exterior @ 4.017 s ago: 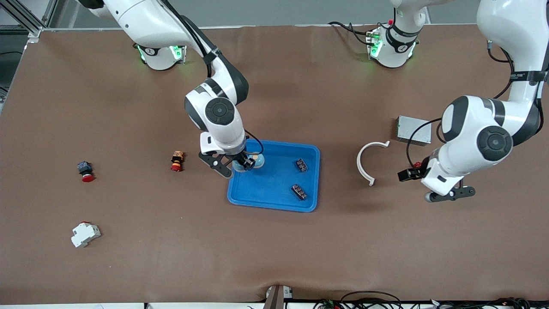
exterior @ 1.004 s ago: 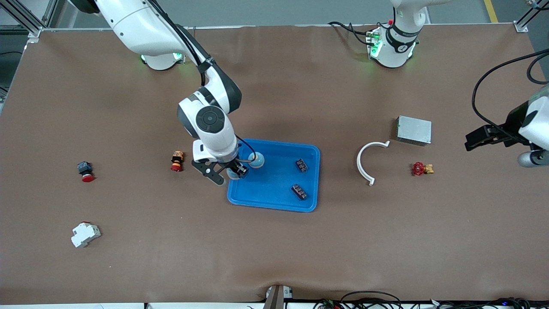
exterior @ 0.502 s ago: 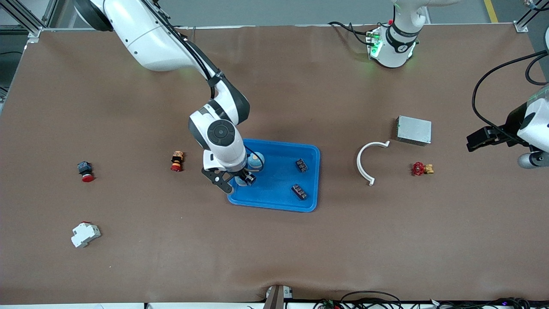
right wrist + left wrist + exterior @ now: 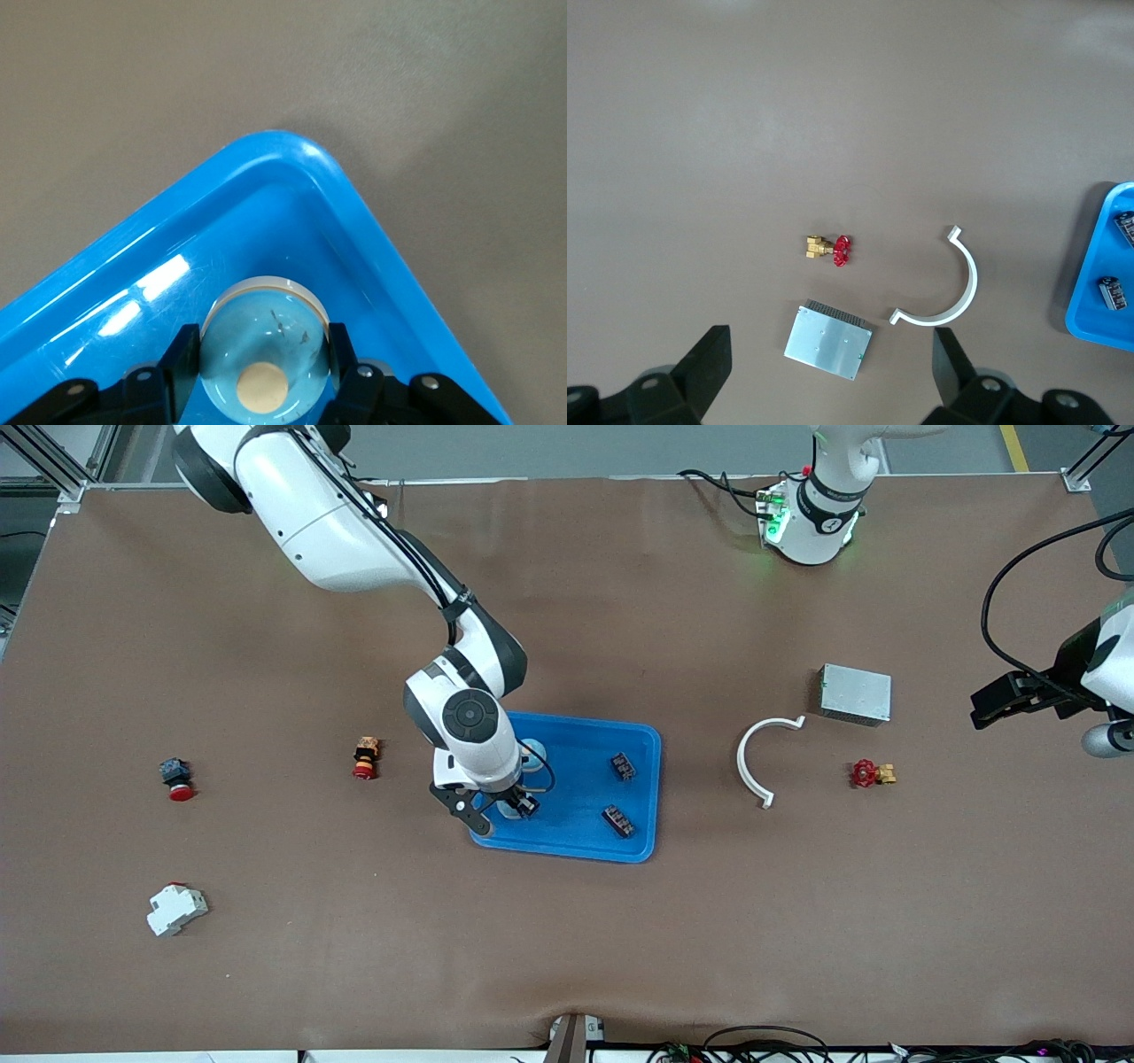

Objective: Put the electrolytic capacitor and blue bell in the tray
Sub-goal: 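Lower the bell into the tray and open the right gripper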

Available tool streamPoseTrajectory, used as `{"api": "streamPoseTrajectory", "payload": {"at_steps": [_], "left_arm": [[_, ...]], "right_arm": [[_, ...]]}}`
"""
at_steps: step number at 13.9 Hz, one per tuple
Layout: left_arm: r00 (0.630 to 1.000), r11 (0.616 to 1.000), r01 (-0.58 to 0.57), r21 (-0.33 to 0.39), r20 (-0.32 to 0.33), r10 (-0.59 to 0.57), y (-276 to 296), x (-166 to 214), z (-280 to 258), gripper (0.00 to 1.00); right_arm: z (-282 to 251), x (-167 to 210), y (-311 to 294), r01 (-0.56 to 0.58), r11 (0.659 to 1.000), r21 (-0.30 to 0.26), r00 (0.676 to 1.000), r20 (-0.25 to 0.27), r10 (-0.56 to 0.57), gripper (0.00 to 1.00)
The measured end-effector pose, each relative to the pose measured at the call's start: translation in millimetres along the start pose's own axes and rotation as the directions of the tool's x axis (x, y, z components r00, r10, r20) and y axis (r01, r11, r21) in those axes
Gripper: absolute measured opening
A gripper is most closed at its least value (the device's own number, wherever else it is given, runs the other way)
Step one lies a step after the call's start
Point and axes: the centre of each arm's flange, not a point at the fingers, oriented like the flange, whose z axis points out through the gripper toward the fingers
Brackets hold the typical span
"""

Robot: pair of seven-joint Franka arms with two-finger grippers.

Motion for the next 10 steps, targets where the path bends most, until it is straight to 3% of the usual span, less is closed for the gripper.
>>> {"api": "streamPoseTrajectory", "payload": {"at_steps": [6, 10], "left_arm": [[1.000, 1.000, -0.011, -0.002, -0.021, 0.011, 5, -10, -17, 1.00], [1.000, 1.000, 0.002, 0.004, 0.012, -0.002, -2, -6, 0, 1.00]], "right_arm": [[14, 3, 2, -0.005, 1.000, -0.015, 1.000, -0.002, 0.005, 0.63], [18, 7, 3, -0.009, 1.000, -0.022, 1.000, -0.006, 0.009, 0.63]]}}
